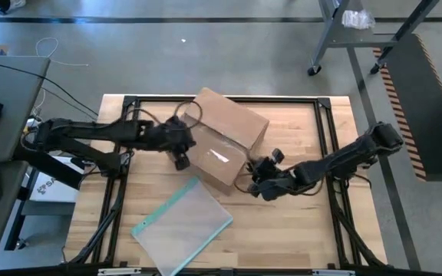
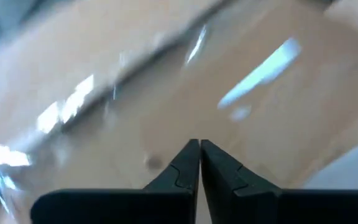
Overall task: Unpack boxes
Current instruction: Open the cardboard box using the black cutter
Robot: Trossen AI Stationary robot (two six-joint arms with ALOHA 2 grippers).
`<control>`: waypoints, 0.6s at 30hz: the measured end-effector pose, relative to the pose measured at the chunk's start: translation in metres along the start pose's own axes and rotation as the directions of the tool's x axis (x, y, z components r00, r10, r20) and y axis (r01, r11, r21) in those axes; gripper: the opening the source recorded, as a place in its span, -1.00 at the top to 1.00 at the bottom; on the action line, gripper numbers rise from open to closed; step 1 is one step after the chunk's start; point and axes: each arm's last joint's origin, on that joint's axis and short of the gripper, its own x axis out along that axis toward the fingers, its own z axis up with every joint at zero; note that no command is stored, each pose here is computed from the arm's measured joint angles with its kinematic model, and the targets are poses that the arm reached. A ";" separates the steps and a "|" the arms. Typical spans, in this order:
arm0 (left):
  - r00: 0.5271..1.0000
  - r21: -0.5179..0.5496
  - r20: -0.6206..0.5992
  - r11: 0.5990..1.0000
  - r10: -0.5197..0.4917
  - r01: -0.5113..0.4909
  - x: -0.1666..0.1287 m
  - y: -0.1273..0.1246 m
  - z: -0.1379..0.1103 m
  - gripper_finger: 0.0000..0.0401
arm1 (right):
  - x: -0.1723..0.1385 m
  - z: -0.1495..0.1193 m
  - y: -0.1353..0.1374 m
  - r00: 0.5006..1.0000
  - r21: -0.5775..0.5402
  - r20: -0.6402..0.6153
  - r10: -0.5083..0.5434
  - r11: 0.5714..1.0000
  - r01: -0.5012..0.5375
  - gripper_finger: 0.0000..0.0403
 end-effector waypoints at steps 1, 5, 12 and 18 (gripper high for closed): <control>0.999 0.021 0.044 0.999 -0.030 0.029 -0.004 -0.003 0.002 1.00 | -0.006 0.007 0.004 0.999 -0.023 0.026 0.023 0.999 -0.022 0.38; 0.939 0.129 0.270 0.974 -0.215 0.186 -0.009 -0.019 0.012 0.94 | -0.021 0.034 0.021 0.983 -0.120 0.142 0.114 0.988 -0.098 0.38; 0.753 0.291 0.510 0.907 -0.416 0.304 0.011 -0.047 0.022 0.39 | -0.018 0.059 0.044 0.918 -0.218 0.303 0.257 0.956 -0.196 0.38; 0.691 0.288 0.559 0.889 -0.458 0.356 0.034 -0.061 0.029 -0.21 | -0.007 0.058 0.049 0.916 -0.215 0.316 0.248 0.959 -0.186 0.38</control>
